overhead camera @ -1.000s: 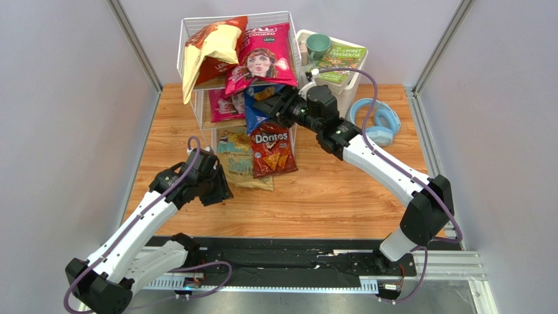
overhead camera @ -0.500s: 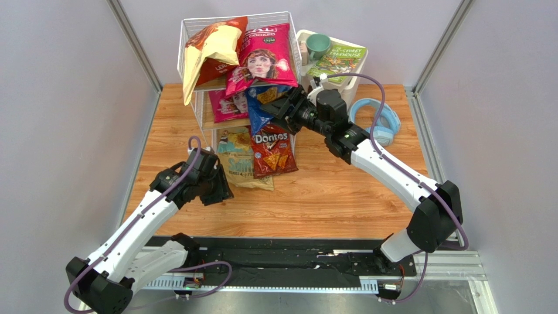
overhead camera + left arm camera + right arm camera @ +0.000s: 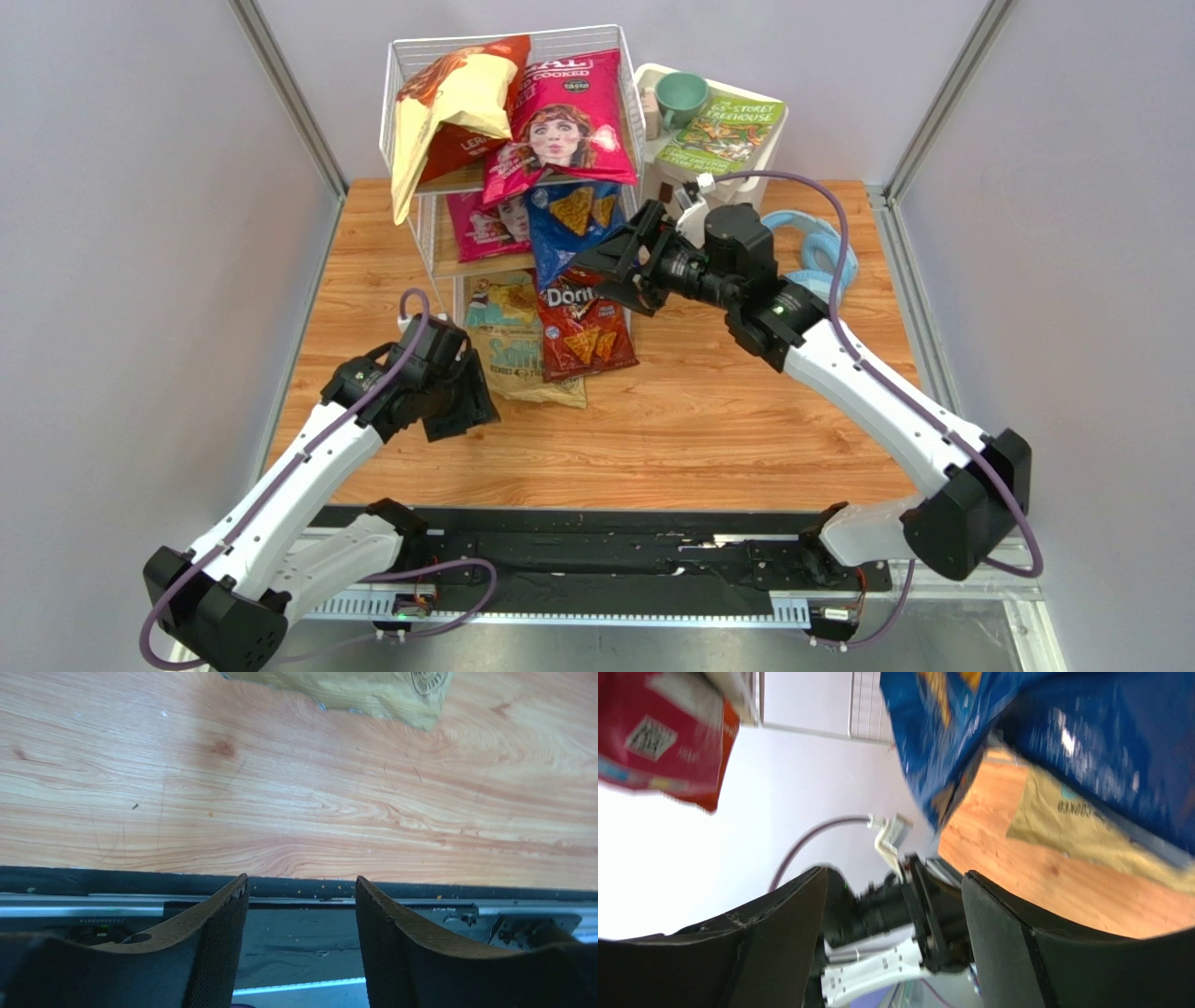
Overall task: Place and organize the chips bags onto the shelf
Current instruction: Place the potato chip on the shelf, then reset both arms
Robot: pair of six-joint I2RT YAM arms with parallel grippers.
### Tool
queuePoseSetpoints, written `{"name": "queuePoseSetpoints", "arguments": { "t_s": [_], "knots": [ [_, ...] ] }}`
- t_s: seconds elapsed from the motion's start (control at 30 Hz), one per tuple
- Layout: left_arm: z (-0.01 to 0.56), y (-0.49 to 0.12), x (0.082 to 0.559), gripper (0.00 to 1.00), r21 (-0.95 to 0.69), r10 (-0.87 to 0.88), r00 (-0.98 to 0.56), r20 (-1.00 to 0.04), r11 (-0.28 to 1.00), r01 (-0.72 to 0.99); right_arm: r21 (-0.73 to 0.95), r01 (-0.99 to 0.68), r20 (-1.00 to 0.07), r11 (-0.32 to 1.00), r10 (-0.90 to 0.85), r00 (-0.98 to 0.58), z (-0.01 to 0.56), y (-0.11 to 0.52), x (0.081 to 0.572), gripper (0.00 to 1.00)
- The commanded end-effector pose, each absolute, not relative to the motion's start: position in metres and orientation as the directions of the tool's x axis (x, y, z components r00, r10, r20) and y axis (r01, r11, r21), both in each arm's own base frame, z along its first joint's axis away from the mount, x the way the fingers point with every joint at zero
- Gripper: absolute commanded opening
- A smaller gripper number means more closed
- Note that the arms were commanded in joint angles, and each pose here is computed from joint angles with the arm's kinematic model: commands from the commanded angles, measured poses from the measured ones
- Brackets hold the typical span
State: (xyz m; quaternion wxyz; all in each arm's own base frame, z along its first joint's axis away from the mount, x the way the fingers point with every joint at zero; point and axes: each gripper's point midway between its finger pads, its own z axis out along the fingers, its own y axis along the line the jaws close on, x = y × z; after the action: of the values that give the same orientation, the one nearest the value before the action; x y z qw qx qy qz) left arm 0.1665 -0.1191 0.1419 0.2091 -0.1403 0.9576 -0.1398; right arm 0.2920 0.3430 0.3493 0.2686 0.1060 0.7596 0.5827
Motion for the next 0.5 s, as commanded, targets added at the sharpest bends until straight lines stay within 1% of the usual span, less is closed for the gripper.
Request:
{"name": "queuePoseSetpoints", "arguments": {
  "t_s": [0.0,0.03,0.07,0.13,0.2,0.27,0.3,0.37,0.4,0.43,0.47],
  "knots": [
    [0.159,-0.108,0.182,0.65,-0.288,-0.355,-0.845,-0.4,0.924,-0.253,0.915,-0.203,-0.34,0.349,0.398,-0.852,0.37,0.316,0.249,0.77],
    [0.164,-0.108,0.186,0.67,-0.292,-0.362,-0.839,-0.406,0.921,-0.257,0.909,-0.167,-0.321,0.383,0.384,-0.866,0.359,0.31,0.242,0.77],
    [0.164,-0.106,0.188,0.68,-0.286,-0.372,-0.836,-0.403,0.919,-0.271,0.908,-0.167,-0.321,0.384,0.383,-0.866,0.36,0.304,0.237,0.77],
    [0.165,-0.104,0.192,0.68,-0.276,-0.383,-0.836,-0.394,0.916,-0.29,0.894,-0.126,-0.313,0.43,0.4,-0.861,0.353,0.278,0.227,0.77],
    [0.162,-0.095,0.191,0.68,-0.249,-0.408,-0.832,-0.375,0.909,-0.333,0.875,-0.1,-0.331,0.473,0.436,-0.837,0.348,0.25,0.234,0.77],
    [0.16,-0.088,0.186,0.68,-0.231,-0.428,-0.832,-0.353,0.902,-0.365,0.858,-0.067,-0.336,0.51,0.457,-0.824,0.34,0.226,0.227,0.76],
    [0.16,-0.083,0.185,0.68,-0.227,-0.447,-0.824,-0.348,0.893,-0.389,0.844,-0.012,-0.323,0.537,0.49,-0.81,0.331,0.208,0.231,0.76],
    [0.163,-0.074,0.178,0.68,-0.217,-0.473,-0.809,-0.35,0.881,-0.421,0.821,0.025,-0.33,0.57,0.51,-0.794,0.318,0.19,0.233,0.76],
    [0.165,-0.069,0.177,0.68,-0.215,-0.49,-0.795,-0.359,0.872,-0.44,0.797,0.095,-0.317,0.596,0.547,-0.775,0.305,0.174,0.237,0.75],
    [0.167,-0.064,0.175,0.68,-0.209,-0.506,-0.782,-0.364,0.863,-0.461,0.778,0.152,-0.294,0.61,0.567,-0.77,0.291,0.166,0.24,0.74],
    [0.169,-0.058,0.17,0.69,-0.195,-0.511,-0.774,-0.374,0.859,-0.474,0.765,0.197,-0.278,0.614,0.59,-0.758,0.282,0.157,0.244,0.68]
  ]
}}
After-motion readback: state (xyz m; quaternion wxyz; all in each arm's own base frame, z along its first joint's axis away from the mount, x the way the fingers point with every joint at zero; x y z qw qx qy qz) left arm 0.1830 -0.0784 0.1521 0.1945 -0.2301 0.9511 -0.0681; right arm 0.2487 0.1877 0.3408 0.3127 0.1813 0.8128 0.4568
